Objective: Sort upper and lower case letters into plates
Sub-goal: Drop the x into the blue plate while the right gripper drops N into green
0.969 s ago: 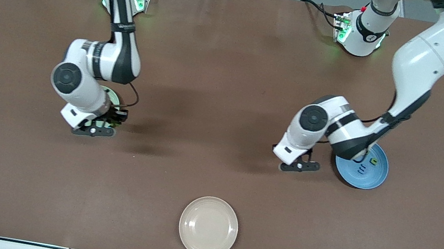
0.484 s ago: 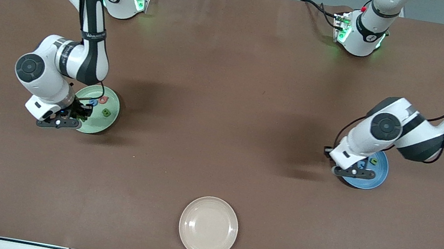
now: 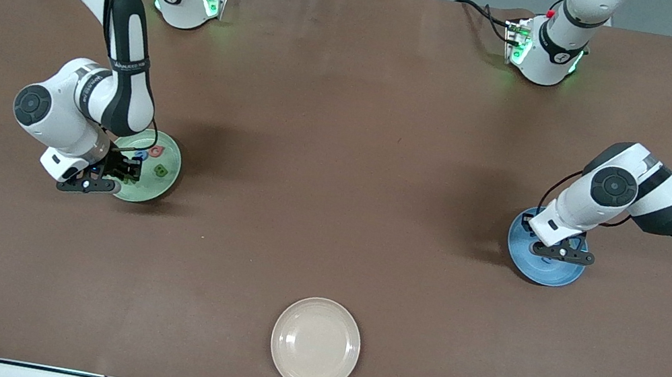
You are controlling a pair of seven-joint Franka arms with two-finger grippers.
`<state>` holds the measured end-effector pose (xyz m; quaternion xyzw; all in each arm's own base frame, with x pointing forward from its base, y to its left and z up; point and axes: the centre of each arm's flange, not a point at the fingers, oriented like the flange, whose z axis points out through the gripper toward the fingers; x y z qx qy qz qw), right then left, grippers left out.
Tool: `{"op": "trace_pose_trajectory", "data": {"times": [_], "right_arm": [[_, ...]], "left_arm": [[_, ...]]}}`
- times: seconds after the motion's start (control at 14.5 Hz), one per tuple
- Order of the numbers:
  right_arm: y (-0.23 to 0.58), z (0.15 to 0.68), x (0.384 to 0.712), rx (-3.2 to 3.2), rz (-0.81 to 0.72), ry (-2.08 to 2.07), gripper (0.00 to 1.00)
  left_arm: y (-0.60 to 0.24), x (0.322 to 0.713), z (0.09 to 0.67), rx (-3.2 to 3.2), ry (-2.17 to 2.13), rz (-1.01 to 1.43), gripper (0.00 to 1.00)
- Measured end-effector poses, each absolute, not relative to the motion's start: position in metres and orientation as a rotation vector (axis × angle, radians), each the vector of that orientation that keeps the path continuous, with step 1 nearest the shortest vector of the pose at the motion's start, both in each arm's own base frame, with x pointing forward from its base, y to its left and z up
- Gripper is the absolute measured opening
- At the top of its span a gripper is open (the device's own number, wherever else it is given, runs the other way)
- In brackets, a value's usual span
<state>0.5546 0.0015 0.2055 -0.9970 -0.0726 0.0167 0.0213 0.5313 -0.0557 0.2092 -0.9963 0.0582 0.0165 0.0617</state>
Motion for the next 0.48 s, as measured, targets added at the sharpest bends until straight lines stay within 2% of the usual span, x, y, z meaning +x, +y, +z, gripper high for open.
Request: {"op": "trace_pose_trajectory", "data": {"times": [0.48], "right_arm": [[0.013, 0.193, 0.550, -3.075, 0.096, -0.250, 0.33]], "left_arm": [[-0.053, 0.531, 0.201, -3.021, 0.202, 0.008, 0.27]]}}
